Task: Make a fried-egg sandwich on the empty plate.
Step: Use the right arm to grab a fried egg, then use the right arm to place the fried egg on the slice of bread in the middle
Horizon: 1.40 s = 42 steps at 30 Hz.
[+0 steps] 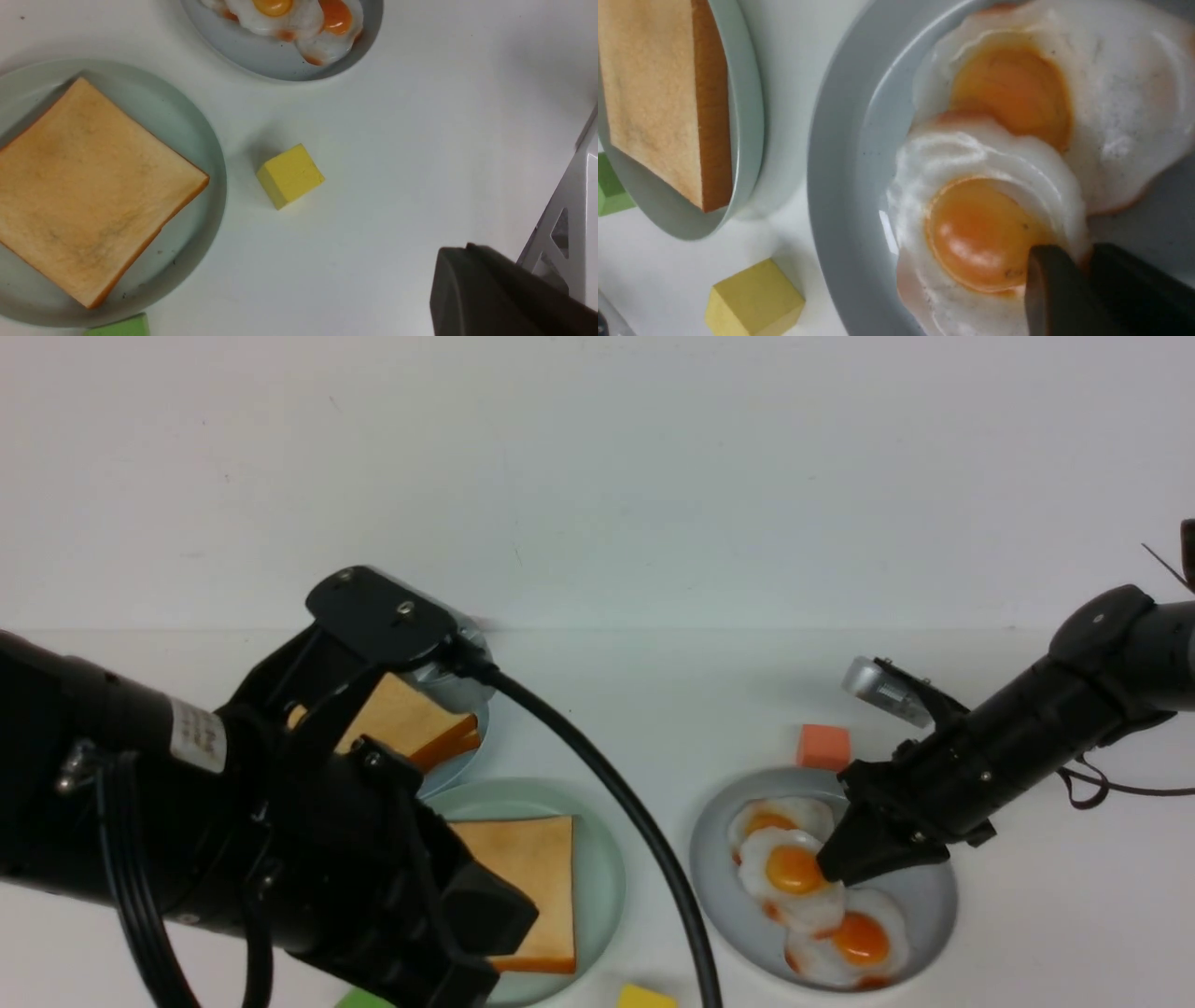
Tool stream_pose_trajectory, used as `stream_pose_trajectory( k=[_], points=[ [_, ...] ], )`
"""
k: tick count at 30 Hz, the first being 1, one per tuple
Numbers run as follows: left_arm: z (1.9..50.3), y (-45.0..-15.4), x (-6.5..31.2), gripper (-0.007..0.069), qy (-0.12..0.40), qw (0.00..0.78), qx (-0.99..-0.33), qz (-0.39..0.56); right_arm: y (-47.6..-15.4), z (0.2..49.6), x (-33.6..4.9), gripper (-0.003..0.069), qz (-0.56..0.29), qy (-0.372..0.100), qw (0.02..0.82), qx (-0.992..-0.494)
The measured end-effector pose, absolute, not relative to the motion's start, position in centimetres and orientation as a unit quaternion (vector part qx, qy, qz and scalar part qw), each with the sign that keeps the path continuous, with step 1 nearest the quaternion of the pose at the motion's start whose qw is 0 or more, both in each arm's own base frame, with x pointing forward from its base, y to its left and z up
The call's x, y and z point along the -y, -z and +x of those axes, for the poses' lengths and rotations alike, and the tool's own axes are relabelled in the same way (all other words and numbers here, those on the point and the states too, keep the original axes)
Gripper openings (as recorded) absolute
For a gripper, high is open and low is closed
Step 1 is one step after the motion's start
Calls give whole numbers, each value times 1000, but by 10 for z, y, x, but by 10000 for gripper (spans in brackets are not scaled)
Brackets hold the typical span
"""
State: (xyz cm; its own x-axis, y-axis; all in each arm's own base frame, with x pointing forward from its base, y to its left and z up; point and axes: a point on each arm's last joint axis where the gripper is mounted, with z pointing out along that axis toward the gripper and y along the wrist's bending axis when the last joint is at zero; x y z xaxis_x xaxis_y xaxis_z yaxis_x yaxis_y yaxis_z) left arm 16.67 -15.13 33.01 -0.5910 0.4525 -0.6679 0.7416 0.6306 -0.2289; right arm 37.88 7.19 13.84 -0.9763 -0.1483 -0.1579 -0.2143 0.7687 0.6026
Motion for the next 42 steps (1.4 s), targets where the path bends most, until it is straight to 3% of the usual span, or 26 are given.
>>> stream_pose_trajectory(
  k=[2, 7, 12, 15, 21, 26, 30, 38, 42],
  points=[
    [167, -330, 151, 4, 251, 288, -856, 348, -139, 378, -72, 59, -100, -329, 46, -938],
    [168, -328, 148, 4, 232, 288, -862, 347, -150, 377, -73, 58, -107, -331, 55, -936],
    [170, -326, 144, 8, 205, 282, -874, 338, -186, 378, -82, 58, -119, -330, 88, -932],
    [170, -323, 138, 11, 178, 269, -885, 335, -223, 376, -116, 58, -145, -323, 114, -928],
    [157, -323, 121, 12, 142, 280, -895, 317, -245, 361, -195, 58, -205, -320, 130, -916],
    [136, -316, 99, 15, 124, 298, -903, 284, -237, 348, -261, 58, -245, -326, 147, -901],
    [122, -308, 89, 15, 127, 300, -909, 260, -213, 353, -287, 58, -250, -324, 140, -902],
    [114, -301, 83, 15, 133, 293, -917, 237, -154, 370, -296, 59, -230, -301, 121, -917],
    [113, -301, 83, 15, 135, 291, -918, 234, -155, 371, -297, 78, -229, -303, 123, -917]
  ],
)
